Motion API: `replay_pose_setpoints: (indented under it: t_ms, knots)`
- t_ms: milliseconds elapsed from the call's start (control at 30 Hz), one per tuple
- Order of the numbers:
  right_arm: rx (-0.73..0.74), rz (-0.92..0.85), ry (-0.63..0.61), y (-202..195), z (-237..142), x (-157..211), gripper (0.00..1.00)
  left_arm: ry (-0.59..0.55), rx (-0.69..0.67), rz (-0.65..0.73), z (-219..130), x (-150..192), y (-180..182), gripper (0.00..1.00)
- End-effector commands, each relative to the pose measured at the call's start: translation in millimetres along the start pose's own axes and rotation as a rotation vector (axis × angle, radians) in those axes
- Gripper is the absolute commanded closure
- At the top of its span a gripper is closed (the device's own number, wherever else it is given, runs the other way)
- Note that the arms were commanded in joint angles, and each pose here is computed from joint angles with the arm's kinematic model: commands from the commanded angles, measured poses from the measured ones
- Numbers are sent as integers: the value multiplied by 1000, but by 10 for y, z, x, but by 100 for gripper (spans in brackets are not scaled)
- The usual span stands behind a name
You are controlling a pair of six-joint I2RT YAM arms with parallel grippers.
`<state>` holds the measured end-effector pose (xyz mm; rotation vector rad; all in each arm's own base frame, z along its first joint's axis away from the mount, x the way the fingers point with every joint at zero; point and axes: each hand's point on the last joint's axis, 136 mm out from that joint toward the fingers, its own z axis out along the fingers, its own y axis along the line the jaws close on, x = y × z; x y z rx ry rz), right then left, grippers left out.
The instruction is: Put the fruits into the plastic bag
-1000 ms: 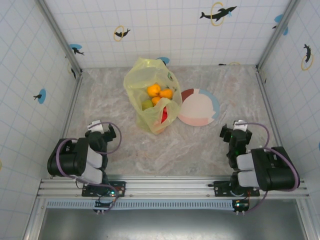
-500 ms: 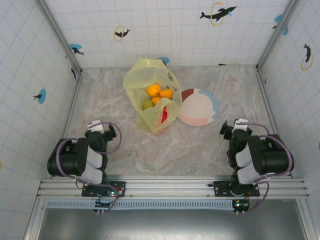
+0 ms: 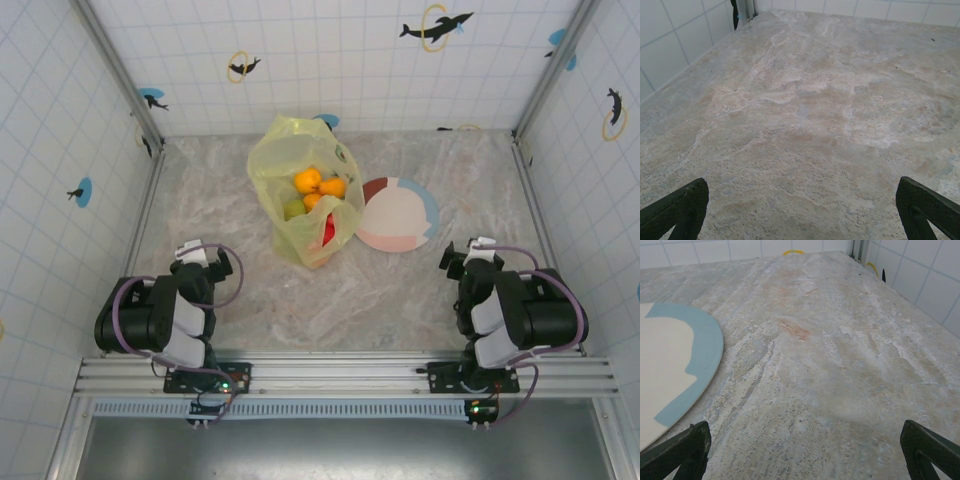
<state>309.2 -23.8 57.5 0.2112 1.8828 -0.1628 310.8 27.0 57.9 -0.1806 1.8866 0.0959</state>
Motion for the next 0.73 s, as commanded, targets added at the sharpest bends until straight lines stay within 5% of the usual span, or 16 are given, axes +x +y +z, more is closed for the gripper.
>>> replay_pose_setpoints:
  t_ms: [0,700]
  knots:
    - [8,10,-9,-45,-61,16,1,-18,18,7,-22,-28,-26,2]
    - [9,10,-9,-46,-61,17,1,-15,19,8,-19,-22,-30,2]
